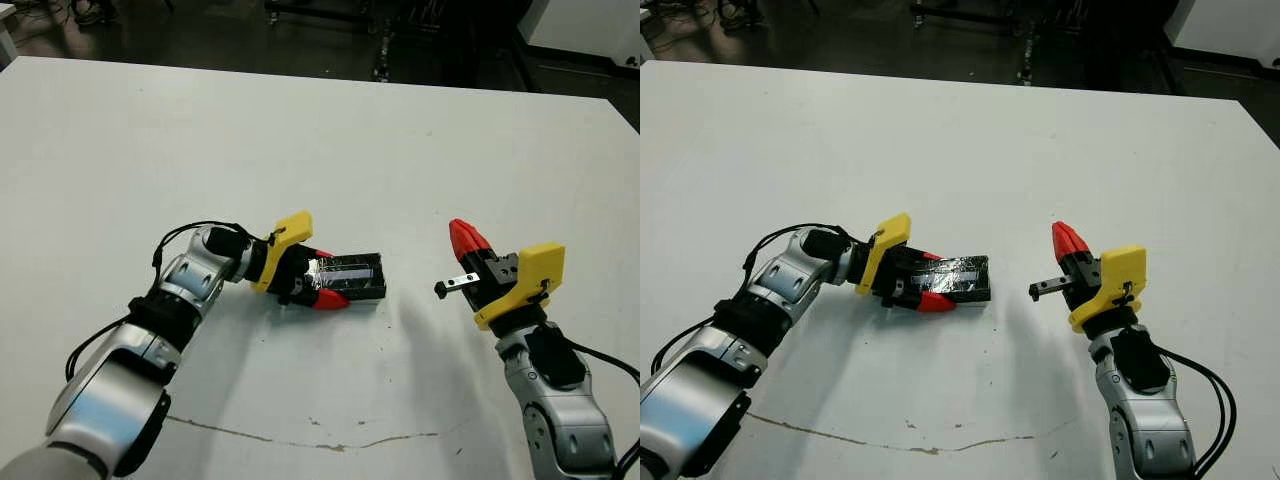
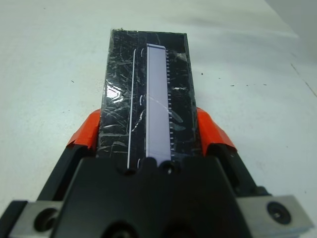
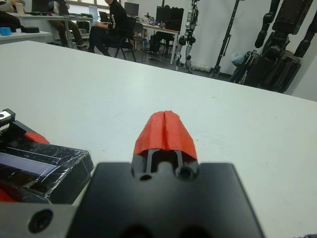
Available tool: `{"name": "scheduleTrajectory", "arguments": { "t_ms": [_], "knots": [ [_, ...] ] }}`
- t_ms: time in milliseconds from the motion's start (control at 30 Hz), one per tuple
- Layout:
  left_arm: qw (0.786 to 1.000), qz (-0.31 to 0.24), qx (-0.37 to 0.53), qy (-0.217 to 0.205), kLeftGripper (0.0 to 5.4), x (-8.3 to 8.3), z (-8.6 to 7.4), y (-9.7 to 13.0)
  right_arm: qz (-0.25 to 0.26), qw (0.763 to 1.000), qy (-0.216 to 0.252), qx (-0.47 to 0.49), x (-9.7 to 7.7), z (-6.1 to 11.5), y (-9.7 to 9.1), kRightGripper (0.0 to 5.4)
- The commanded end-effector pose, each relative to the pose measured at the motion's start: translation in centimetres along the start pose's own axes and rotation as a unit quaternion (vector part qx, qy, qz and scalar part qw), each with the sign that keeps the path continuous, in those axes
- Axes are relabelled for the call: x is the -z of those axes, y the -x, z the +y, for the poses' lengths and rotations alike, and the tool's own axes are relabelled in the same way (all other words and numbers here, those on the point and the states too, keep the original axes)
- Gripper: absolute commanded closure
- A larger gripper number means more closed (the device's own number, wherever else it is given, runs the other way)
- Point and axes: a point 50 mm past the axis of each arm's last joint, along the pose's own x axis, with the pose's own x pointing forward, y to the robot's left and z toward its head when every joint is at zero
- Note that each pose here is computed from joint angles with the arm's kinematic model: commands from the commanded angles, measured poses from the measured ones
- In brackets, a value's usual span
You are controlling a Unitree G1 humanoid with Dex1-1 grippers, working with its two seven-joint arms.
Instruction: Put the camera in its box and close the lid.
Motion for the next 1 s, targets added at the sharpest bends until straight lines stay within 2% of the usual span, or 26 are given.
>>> {"name": "scheduleTrajectory", "arguments": {
  "t_ms": [33, 200, 333, 400, 633, 767, 1000],
  "knots": [
    [0.998, 0.048, 0.047, 0.011, 2.24, 0.8, -1.6, -4.0, 0.004, 1.000, 0.005, 0.003, 0.2, -0.3, 0.2, 5.40],
    [0.998, 0.058, 0.014, 0.019, 2.24, 0.6, -1.5, -3.9, 0.003, 1.000, 0.005, 0.005, 0.1, -0.4, 0.2, 5.40],
    [0.997, 0.077, -0.004, -0.028, 1.66, 0.9, -1.7, -3.5, 0.002, 1.000, 0.006, 0.005, 0.0, -0.5, 0.2, 5.40],
    [0.996, 0.081, -0.009, -0.035, 1.45, 1.2, -1.7, -3.3, 0.003, 1.000, 0.006, 0.005, 0.0, -0.5, 0.2, 5.40],
    [0.996, 0.082, -0.024, -0.016, 0.54, 2.3, -1.6, -3.0, 0.005, 1.000, 0.012, 0.005, -0.1, -0.4, 0.1, 5.40],
    [0.998, 0.052, -0.041, 0.013, 0.01, 3.3, -1.5, -2.5, 0.004, 1.000, 0.008, 0.008, -0.1, -0.5, 0.3, 5.40],
    [0.998, 0.021, -0.051, 0.041, 0.01, 4.5, -1.4, -1.4, 0.001, 1.000, 0.006, 0.009, -0.2, -0.7, 0.4, 5.40]
  ]
}}
